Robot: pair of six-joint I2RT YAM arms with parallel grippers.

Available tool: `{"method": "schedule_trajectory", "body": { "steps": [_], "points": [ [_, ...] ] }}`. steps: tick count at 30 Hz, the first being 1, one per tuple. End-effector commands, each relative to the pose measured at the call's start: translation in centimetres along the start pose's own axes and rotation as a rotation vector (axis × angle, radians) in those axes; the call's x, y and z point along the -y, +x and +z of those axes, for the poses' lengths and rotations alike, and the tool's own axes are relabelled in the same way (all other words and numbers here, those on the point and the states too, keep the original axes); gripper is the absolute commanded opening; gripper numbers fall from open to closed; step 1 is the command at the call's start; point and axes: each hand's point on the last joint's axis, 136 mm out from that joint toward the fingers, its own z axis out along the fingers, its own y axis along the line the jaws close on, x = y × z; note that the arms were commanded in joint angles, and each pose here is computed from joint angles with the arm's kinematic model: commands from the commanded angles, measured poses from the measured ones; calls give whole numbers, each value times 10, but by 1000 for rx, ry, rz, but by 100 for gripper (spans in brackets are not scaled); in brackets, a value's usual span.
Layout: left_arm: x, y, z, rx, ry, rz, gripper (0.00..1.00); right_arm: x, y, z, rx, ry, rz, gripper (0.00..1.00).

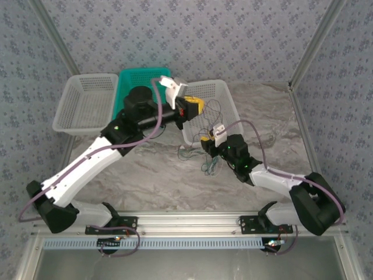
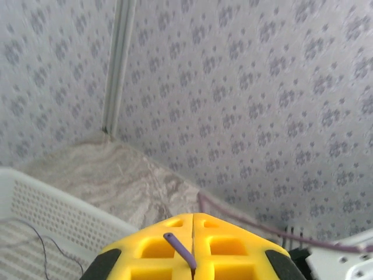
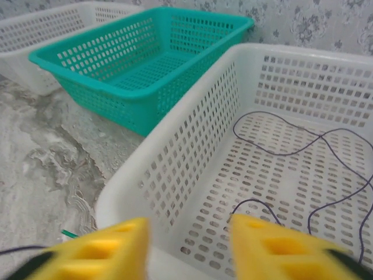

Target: Untangle the cables

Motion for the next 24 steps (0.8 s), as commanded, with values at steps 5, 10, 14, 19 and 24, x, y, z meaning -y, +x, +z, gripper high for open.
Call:
{"method": "schedule_trajectory", "body": {
  "steps": [5,10,14,19,24],
  "points": [
    [-2,-86,-63,166,-233,170,0,1,39,-18,-56,47,113,24],
    [-34,-122,-100,223,-441,204,0,13,78,-40,-160,150,157,27],
    [-63,-144,-133,266,-570,201,0,34,100,-60,-206,287,221,29],
    [-91,-153,-170,281,-712,188,0,58,135,-88,-286,461,333,30],
    [-105,-140,-181,300,-734,114,0,60,137,-97,-290,480,359,43]
  ]
}}
